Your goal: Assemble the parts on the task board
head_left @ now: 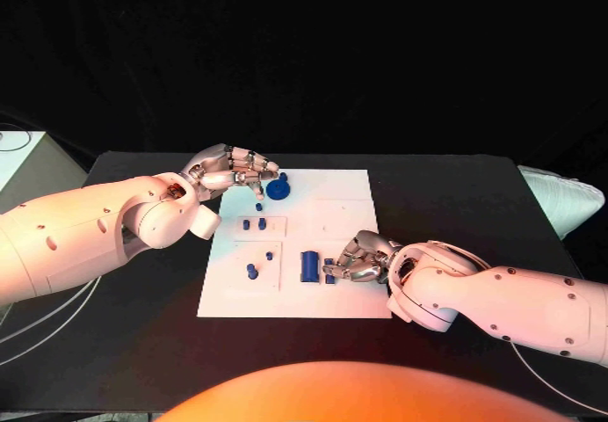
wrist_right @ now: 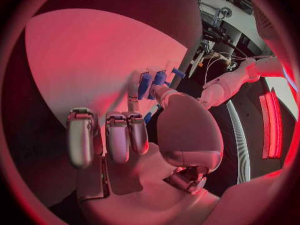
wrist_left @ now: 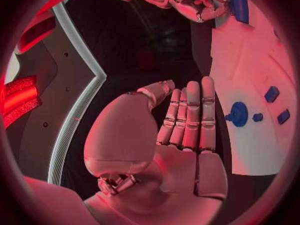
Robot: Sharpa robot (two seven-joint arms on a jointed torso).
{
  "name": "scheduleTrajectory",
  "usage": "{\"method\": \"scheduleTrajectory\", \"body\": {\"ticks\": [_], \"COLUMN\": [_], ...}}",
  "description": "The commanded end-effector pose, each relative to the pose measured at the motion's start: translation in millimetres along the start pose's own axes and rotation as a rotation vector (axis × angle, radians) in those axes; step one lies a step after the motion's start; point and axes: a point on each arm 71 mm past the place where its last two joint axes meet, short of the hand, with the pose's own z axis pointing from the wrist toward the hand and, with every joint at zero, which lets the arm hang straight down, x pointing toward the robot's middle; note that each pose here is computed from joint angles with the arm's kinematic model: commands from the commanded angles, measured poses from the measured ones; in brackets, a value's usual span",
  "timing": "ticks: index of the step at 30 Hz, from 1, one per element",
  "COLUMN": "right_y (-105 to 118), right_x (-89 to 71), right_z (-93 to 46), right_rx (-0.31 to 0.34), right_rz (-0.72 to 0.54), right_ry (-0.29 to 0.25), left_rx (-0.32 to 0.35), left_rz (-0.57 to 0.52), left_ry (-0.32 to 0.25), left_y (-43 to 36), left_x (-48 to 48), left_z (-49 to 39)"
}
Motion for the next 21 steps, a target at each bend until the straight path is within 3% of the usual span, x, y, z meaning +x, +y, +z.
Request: {"method": "scheduleTrajectory", "body": {"ticks": [1, 21], "right_y": [2.6, -1.1], "right_x": [0.2, -2.8], "right_z": [-0.4, -7.3], "right_rx": [-0.025, -0.070], "right_rz": [-0.012, -0.033], "right_ry": [-0.009, -0.021], "left_rx": [0.004, 0.001], "left_rz": [-0.004, -0.002], "left_ry": [0.017, 0.016], "left_y": [-0.5, -0.1], "left_x": [1.9, 1.0], "left_z": [0.6, 0.4]}}
